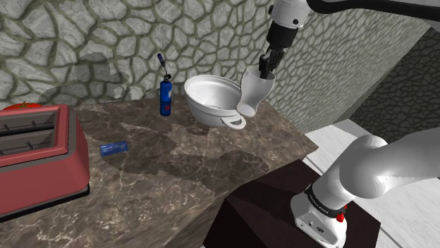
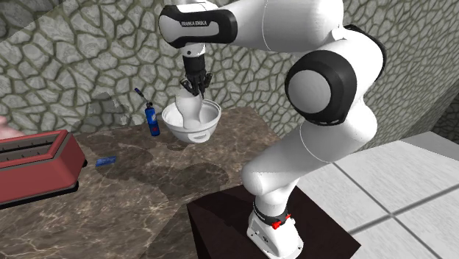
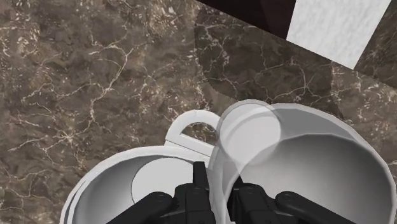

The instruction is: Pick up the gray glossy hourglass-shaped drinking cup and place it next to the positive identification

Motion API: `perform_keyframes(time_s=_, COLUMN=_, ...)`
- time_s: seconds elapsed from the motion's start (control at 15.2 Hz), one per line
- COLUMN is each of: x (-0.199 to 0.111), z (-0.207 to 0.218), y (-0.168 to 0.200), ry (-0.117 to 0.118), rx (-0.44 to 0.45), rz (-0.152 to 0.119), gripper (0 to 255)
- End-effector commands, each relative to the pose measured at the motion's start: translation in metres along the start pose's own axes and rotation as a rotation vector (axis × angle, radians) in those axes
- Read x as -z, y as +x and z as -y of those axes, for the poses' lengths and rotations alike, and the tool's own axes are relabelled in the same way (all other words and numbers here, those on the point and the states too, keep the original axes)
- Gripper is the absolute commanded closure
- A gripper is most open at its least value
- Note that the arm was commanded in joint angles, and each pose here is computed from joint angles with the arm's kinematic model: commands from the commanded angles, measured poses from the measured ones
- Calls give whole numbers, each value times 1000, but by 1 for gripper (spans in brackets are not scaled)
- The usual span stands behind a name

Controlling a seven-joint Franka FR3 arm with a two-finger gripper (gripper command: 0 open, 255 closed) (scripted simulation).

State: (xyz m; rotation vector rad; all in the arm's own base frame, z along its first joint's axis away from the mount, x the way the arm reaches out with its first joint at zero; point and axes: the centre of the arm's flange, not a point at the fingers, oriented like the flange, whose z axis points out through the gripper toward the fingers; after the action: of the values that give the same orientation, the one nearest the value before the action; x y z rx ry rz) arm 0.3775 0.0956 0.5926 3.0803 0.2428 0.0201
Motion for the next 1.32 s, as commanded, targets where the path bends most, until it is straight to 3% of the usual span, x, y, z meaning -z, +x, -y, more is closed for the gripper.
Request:
perform_keyframes(time_s=0.0, x=1, z=24, y=10, ry=1, rx=-1, rz=0, gripper=255)
perform_keyframes(time_s=1.25, x=14, z=260, y=95, ry=1, rx=-1, rz=0, gripper=255)
